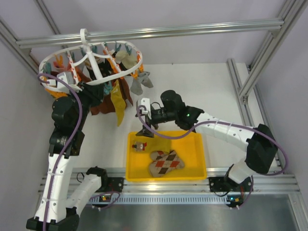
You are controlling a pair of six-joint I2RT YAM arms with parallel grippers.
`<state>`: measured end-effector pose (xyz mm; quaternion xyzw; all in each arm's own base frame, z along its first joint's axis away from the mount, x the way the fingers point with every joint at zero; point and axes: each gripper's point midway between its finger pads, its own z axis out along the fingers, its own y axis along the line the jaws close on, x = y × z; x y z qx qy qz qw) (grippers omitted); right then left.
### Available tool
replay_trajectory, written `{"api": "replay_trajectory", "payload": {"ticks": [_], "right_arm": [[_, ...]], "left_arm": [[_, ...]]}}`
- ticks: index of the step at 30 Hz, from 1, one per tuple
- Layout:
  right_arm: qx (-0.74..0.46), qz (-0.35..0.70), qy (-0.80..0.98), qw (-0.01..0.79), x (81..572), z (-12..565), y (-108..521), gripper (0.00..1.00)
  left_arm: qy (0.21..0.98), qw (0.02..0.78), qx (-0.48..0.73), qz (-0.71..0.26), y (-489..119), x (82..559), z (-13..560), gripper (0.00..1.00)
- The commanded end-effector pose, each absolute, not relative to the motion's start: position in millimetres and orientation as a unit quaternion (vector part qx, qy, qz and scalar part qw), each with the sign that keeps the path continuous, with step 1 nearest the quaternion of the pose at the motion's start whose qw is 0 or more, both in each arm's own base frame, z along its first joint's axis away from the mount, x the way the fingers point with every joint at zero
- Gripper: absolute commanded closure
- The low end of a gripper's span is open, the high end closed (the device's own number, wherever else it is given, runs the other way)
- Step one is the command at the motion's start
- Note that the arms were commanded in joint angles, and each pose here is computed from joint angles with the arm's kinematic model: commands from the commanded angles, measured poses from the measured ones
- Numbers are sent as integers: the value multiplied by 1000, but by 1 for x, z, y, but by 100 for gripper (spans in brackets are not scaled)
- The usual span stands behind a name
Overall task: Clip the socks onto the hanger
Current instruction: Open the clamp at the hanger, then pick up the sock from the bin.
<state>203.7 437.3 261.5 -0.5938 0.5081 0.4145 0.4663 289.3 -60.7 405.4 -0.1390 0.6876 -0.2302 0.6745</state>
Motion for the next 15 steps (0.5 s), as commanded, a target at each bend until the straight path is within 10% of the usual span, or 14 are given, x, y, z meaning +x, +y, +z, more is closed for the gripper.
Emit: {"api": "replay_trajectory", "payload": {"ticks": [1, 15], "right_arm": [[-669, 372, 519, 380, 178, 201, 397, 13], [-707, 282, 591, 267, 173, 93, 427, 34]], "left_arm": [[634, 722, -149, -234, -52, 293, 439, 100], [631, 723, -155, -235, -50, 291, 438, 100]]}}
